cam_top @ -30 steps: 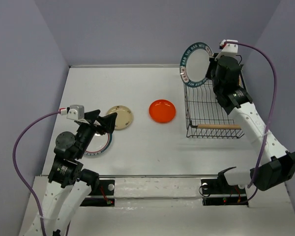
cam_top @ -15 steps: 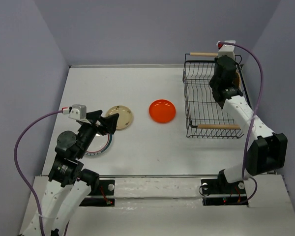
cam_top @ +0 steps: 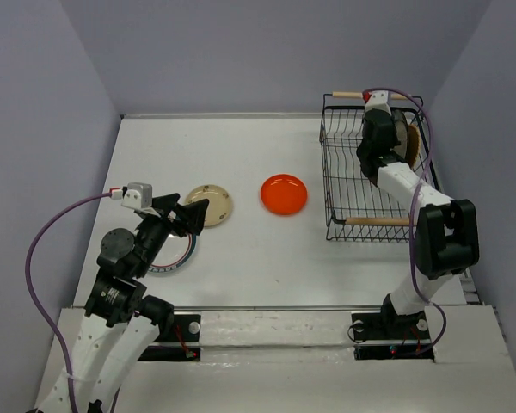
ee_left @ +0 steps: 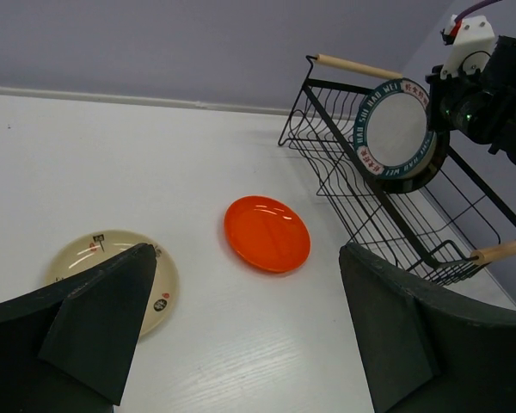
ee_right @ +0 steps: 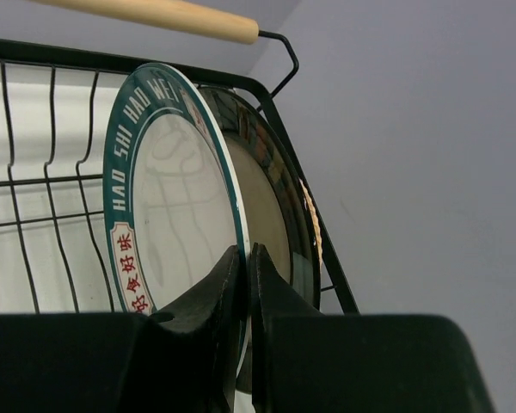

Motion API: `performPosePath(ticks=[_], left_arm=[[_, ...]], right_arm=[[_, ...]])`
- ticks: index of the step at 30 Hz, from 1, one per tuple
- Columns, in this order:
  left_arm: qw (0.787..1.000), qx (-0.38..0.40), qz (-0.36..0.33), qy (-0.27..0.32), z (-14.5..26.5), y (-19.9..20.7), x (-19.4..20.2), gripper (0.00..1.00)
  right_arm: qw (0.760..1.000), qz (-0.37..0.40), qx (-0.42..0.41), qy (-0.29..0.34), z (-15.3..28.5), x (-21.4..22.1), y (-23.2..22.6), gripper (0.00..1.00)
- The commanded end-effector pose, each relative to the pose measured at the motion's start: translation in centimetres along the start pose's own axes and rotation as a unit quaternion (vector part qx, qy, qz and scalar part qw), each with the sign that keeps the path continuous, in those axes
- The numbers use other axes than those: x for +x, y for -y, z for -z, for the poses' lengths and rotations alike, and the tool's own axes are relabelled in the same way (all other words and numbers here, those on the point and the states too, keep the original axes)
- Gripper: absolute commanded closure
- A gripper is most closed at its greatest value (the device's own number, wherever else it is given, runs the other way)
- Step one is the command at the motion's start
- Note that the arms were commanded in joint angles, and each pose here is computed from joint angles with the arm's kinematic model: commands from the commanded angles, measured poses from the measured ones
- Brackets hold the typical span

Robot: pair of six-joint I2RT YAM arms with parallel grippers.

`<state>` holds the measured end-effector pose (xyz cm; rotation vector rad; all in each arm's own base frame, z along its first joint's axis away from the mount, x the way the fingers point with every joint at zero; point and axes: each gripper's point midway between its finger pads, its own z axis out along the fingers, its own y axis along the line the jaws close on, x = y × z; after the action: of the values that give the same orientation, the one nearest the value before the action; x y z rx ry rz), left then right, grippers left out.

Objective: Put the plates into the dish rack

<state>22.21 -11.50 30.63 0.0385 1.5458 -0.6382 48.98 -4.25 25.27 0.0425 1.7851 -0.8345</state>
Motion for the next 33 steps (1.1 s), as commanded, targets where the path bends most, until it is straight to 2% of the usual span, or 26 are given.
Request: performPosePath(ticks=[1, 21, 23, 24, 26, 27, 30, 33], left_arm=[[1.0, 0.002, -0.009, 0.014, -0.2, 0.1, -0.8, 0.01], [1.0, -0.005, -0.007, 0.009, -0.5, -0.2, -0.5, 0.01], [1.0, -0.007, -0.006, 0.008, -0.6, -0.3, -0.4, 0.01], [1.0, -0.007, -0.005, 0.008, -0.6, -0.3, -0.4, 0.01], [1.0, -0.009, -0.004, 0.009, -0.6, -0.4, -0.5, 0.01], [1.0, -0.009, -0.005, 0.006, -0.7, -0.4, -0.3, 0.01], [1.0, -0.01, -0.004, 0.007, -0.7, -0.5, -0.4, 0.01], [1.0, -0.012, -0.003, 0.007, -0.7, -0.6, -0.3, 0.01]], right_arm=[[0.998, -0.053, 0.024, 0.029, -1.2, -1.2, 1.3, 0.93], [0.998, -0.056, -0.021, 0.001, -3.8, 1.6, -3.0, 0.92], [0.998, -0.061, -0.02, 0.002, -3.7, 1.3, -2.8, 0.84], [0.998, -0.067, -0.017, 0.006, -3.6, 0.9, -2.4, 0.74], [0.997, -0.08, -0.016, 0.009, -3.2, 0.1, -1.9, 0.62], [0.996, -0.086, -0.016, 0.011, -2.8, -0.5, -1.3, 0.5], [0.993, -0.114, -0.025, 0.017, -1.9, -2.0, -0.3, 0.35], [0.986, -0.16, -0.043, 0.02, -0.6, -3.7, 0.5, 0.27]])
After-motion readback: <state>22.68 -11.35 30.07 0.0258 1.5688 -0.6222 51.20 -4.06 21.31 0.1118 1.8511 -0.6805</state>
